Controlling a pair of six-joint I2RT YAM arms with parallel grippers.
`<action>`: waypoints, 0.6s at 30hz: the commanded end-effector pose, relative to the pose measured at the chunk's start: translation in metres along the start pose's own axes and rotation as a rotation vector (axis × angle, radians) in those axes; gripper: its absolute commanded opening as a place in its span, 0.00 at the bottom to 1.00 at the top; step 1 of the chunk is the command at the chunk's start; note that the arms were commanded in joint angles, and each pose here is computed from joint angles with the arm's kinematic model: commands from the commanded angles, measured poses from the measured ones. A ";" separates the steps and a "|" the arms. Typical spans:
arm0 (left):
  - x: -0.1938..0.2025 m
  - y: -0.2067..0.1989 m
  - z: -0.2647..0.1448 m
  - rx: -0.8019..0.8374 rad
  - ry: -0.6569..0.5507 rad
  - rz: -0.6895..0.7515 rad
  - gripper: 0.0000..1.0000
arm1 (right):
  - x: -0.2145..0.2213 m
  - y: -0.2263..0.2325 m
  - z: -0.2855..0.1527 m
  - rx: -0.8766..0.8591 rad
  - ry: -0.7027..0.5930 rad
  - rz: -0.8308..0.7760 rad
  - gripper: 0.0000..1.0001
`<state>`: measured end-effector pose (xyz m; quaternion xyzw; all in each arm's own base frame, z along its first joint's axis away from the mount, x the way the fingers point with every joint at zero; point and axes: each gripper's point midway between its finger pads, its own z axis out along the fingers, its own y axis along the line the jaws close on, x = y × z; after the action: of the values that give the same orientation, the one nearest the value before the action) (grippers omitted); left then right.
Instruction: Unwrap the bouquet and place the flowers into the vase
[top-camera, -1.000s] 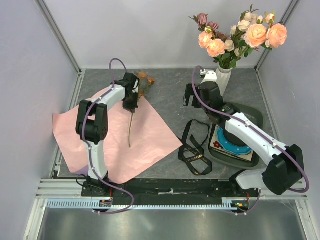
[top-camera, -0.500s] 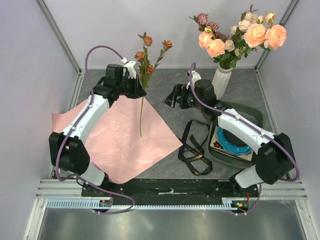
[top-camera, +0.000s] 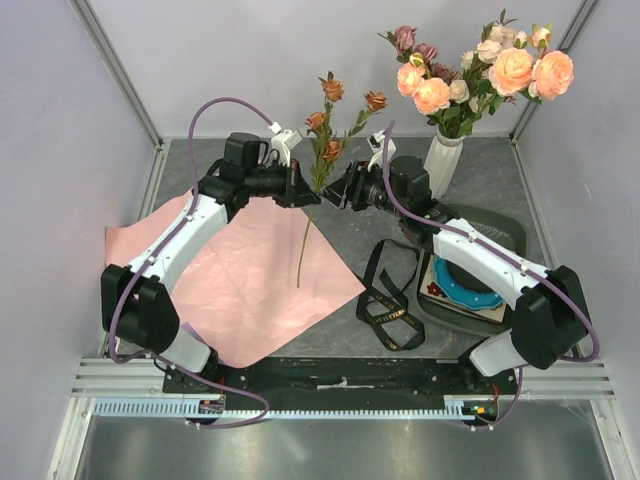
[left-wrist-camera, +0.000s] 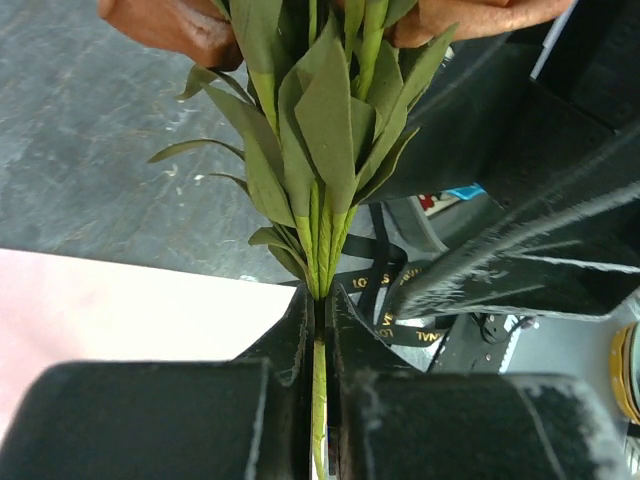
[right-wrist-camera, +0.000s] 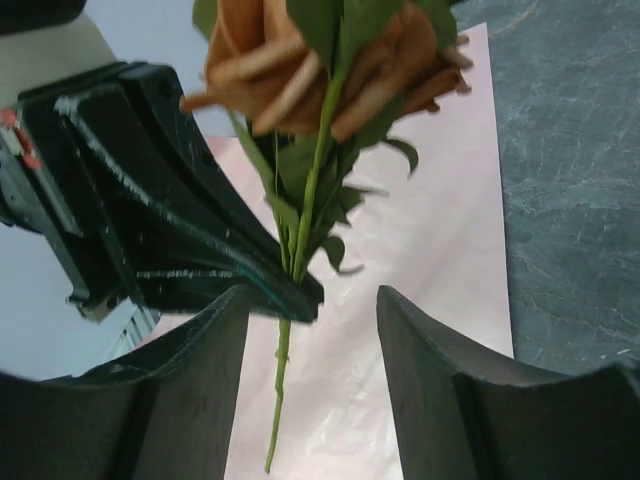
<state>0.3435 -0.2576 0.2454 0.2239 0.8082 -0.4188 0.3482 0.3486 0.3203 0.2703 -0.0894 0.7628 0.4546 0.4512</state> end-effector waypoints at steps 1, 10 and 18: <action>-0.004 -0.038 -0.003 0.110 -0.016 0.095 0.02 | -0.040 0.028 -0.002 -0.063 -0.123 -0.034 0.60; 0.004 -0.051 0.002 0.119 0.011 0.153 0.02 | -0.042 0.021 -0.010 -0.005 -0.141 -0.060 0.36; 0.009 -0.057 0.005 0.127 0.027 0.176 0.02 | -0.043 0.018 -0.011 0.015 -0.151 -0.048 0.35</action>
<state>0.3113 -0.2916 0.2493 0.2900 0.7845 -0.4316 0.3380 0.3563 0.3137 0.2847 -0.0741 0.7525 0.4382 0.4860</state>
